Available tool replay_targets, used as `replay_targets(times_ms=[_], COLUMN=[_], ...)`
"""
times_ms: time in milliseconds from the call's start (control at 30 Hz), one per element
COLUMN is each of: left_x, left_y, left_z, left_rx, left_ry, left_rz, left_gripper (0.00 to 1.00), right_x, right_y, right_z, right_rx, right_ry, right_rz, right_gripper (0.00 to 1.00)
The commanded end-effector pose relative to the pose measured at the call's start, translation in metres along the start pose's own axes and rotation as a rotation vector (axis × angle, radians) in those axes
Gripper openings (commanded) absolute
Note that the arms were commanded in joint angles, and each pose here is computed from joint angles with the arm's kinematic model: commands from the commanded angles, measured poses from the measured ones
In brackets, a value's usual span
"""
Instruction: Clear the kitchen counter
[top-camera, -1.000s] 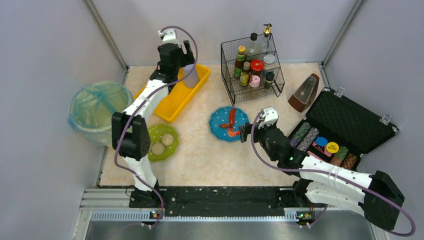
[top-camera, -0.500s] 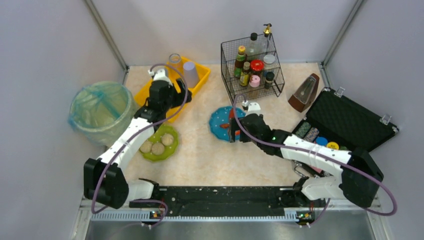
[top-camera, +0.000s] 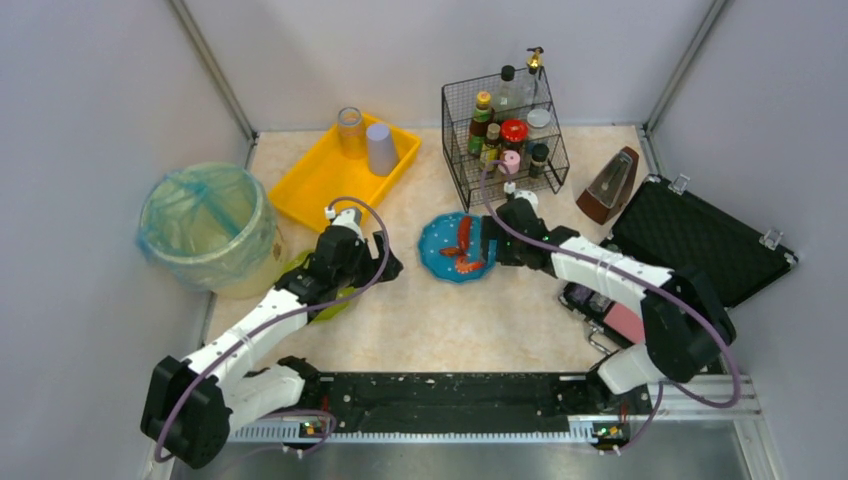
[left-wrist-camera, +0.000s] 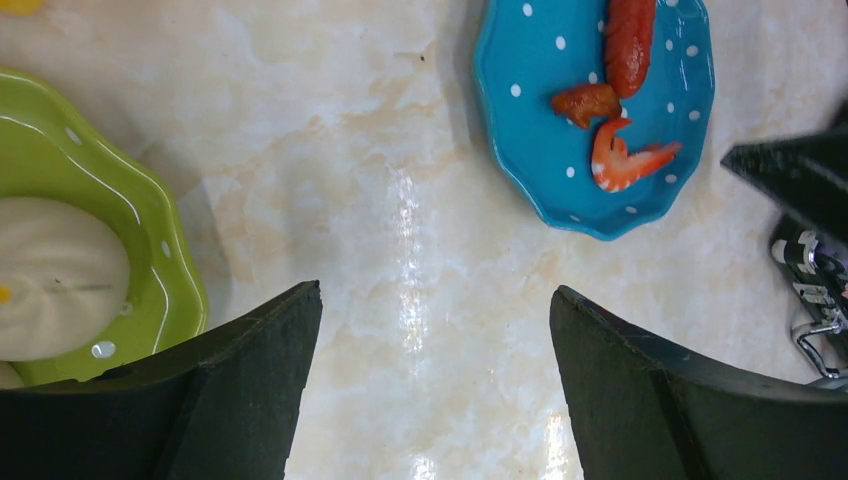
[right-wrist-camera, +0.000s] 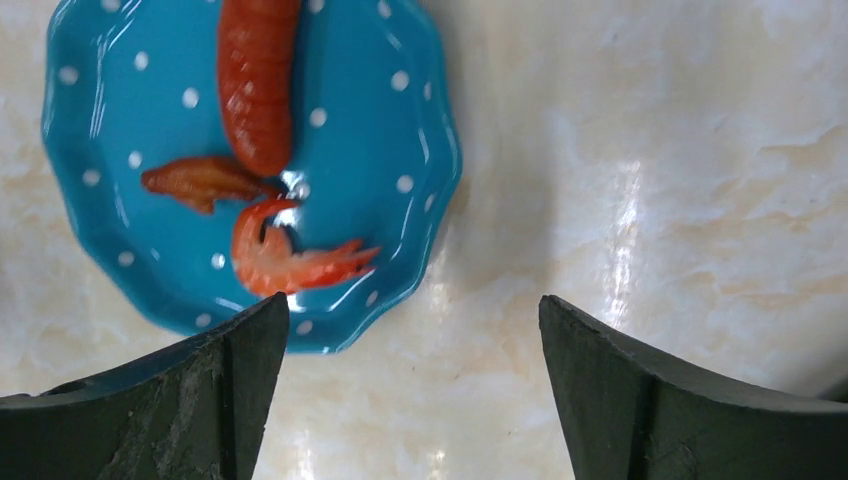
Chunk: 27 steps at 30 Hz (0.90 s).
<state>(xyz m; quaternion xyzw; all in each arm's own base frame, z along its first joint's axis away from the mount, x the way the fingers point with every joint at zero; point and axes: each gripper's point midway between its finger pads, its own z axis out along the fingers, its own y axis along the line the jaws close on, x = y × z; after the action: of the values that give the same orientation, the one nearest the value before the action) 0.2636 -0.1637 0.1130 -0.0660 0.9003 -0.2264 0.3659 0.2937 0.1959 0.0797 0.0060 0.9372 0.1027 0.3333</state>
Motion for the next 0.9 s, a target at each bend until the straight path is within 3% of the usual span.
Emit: replay_targets(times_ms=[0, 133, 233, 467, 633, 867], left_x=[0.002, 0.005, 0.005, 0.002, 0.000, -0.003], left_y=[-0.008, -0.004, -0.005, -0.006, -0.008, -0.011], left_z=[-0.007, -0.007, -0.006, -0.002, 0.001, 0.001], left_rx=[0.054, 0.042, 0.042, 0.040, 0.042, 0.052], left_ry=[-0.029, -0.027, -0.025, -0.025, -0.024, -0.037], left_rz=[-0.010, 0.000, 0.007, 0.019, 0.017, -0.001], left_gripper=[0.89, 0.89, 0.89, 0.89, 0.88, 0.88], right_x=[-0.035, -0.039, -0.036, -0.021, -0.005, 0.027], right_y=[0.000, 0.001, 0.004, -0.004, -0.007, -0.011], right_z=[0.016, 0.039, 0.054, 0.070, 0.066, 0.038], right_rx=[-0.001, 0.013, 0.019, 0.061, 0.047, -0.022], right_ry=[-0.005, 0.033, 0.066, 0.109, 0.142, 0.188], right_rz=[0.056, 0.061, 0.079, 0.119, 0.120, 0.105], right_gripper=[0.89, 0.78, 0.62, 0.34, 0.03, 0.00])
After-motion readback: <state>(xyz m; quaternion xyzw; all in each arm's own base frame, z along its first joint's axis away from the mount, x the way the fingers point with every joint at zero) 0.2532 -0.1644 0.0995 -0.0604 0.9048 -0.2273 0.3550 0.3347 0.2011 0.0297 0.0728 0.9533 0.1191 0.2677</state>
